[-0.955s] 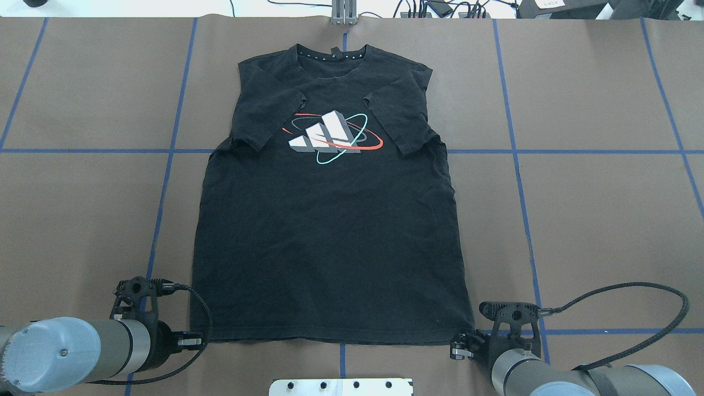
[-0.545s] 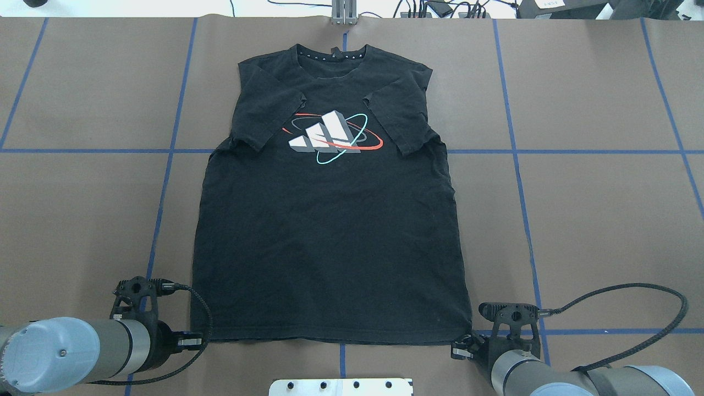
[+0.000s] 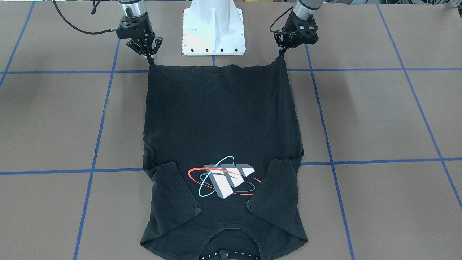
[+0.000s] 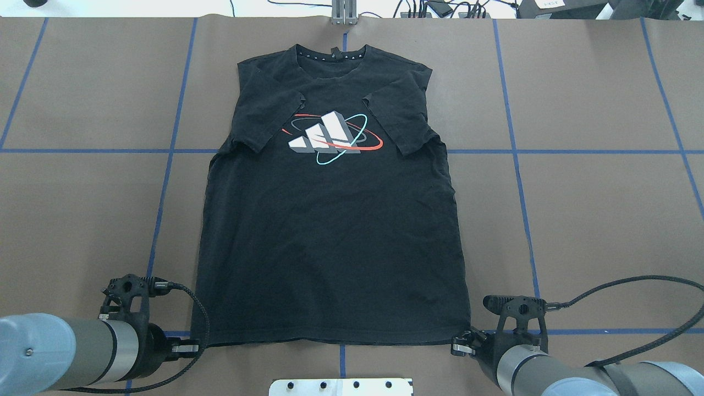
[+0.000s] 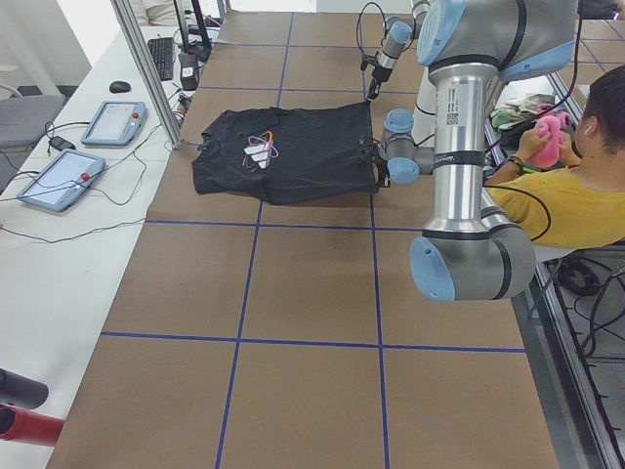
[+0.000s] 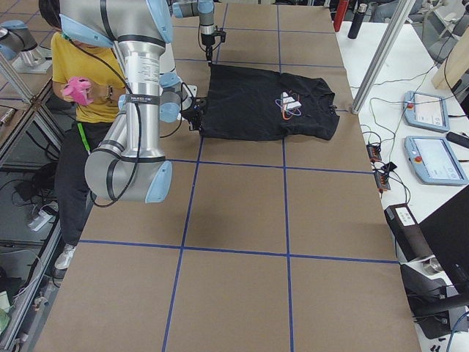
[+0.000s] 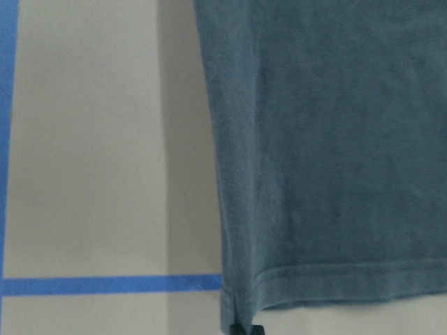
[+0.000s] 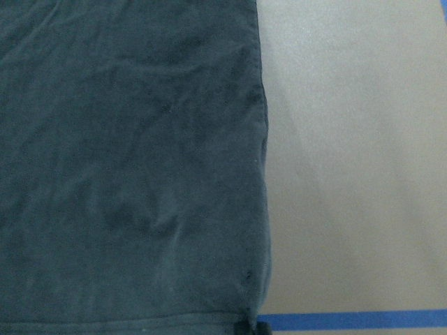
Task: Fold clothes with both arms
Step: 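Lift the hem with both grippers and fold it toward the collar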
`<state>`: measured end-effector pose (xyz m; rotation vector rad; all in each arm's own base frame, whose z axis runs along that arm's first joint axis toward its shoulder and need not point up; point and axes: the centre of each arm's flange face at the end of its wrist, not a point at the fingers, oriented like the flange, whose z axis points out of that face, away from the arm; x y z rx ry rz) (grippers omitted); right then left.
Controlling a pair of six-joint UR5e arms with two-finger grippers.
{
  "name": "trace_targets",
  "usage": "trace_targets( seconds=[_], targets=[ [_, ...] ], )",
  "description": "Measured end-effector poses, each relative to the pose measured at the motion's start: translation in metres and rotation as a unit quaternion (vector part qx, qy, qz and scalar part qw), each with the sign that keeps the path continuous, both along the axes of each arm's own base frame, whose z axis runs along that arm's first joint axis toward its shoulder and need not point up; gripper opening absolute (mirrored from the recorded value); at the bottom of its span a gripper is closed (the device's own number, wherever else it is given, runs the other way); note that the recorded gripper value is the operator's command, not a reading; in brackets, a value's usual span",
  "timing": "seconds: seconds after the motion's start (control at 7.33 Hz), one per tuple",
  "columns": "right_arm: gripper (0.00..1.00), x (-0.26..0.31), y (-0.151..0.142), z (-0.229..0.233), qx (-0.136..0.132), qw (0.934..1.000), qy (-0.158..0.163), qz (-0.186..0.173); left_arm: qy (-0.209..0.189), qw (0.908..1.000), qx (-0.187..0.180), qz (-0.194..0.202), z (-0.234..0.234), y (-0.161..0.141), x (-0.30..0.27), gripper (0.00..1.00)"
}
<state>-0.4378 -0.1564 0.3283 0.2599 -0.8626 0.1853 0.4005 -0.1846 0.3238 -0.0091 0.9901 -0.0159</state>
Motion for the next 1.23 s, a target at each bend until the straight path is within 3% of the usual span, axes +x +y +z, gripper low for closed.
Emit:
trace_targets(
  seconds=[0.27,0.55,0.95,1.23],
  targets=[
    [0.00,0.060,-0.001,-0.061,-0.034,0.9991,0.000,-0.026,0.014,0.9994,-0.018,0.026,-0.054,0.009,-0.047,0.00],
    [0.00,0.088,0.007,-0.084,-0.050,0.9975,0.001,-0.050,0.031,0.9983,-0.027,0.042,-0.086,0.016,-0.082,0.00],
    [0.00,0.108,0.039,-0.104,-0.056,0.9933,-0.007,-0.101,0.042,0.9952,-0.032,0.082,-0.109,0.037,-0.104,0.00],
    [0.00,0.112,0.032,-0.111,-0.050,0.9948,-0.014,-0.088,0.026,0.9968,-0.033,0.068,-0.101,0.026,-0.097,0.00]
  ],
)
